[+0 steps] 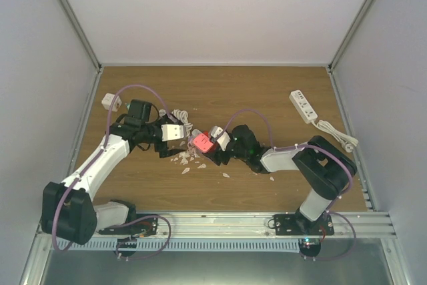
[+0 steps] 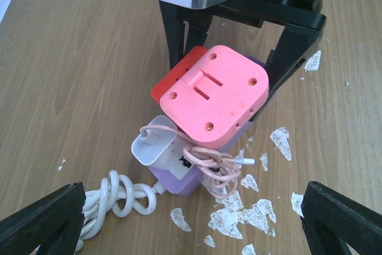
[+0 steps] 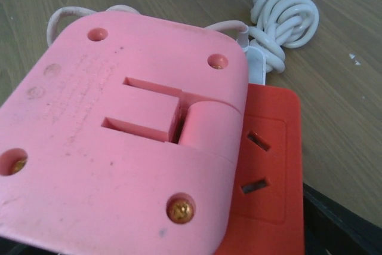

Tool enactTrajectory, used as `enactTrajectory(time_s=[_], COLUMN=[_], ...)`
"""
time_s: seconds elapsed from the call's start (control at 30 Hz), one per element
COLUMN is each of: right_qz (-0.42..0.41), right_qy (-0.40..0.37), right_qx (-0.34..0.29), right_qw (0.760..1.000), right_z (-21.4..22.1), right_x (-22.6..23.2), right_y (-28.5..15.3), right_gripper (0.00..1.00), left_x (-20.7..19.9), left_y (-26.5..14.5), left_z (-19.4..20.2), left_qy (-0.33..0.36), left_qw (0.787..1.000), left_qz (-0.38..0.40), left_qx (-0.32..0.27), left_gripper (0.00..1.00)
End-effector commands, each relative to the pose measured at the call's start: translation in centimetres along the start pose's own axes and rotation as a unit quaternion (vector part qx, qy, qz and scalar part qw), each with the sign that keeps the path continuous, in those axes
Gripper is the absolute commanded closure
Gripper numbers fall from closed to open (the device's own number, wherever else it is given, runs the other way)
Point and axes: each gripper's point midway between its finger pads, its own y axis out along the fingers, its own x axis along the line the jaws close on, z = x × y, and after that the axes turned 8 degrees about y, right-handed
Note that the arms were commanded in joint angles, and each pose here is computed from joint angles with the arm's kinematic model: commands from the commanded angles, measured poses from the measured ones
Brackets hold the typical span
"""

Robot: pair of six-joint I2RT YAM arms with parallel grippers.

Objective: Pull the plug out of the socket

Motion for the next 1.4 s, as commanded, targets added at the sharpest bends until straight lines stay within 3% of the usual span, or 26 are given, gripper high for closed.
enactTrajectory(time_s=[0.0,0.2,0.6,1.03,1.37], right_qz=[0.013,-0.01,-0.094,-0.132,-0.152], right_qy=[-0.026,-0.064,-0.152,-0.115,-0.106], right_qx=[-0.021,-0.013,0.004,0.009,0.011], right_qw=[0.999,0.998,0.984,0.985,0.983], right_z=[-1.3,0.0,3.3,3.6,3.5], right_x=[-0.2,1.0,3.9,3.5,3.7], right_y=[0.1,-0.9,-2.5,-3.2,-3.3], right_gripper=[0.24,0.41,0.48,0.54,0.57], left_x=[0.1,-1.1,-3.0,-6.4,-3.9], left_y=[-0.2,0.3,3.3,6.0,7.4], left_z=[-0.9,-1.6,-3.6,-4.2,-5.0], left_qy=[0.031,0.064,0.126,0.231,0.234], left_qw=[0.999,0.998,0.991,0.972,0.967], left_qz=[-0.018,-0.01,0.004,-0.015,-0.09], left_qx=[-0.012,-0.023,-0.038,-0.047,-0.04], left_gripper=[0.02,0.03,0.07,0.13,0.2])
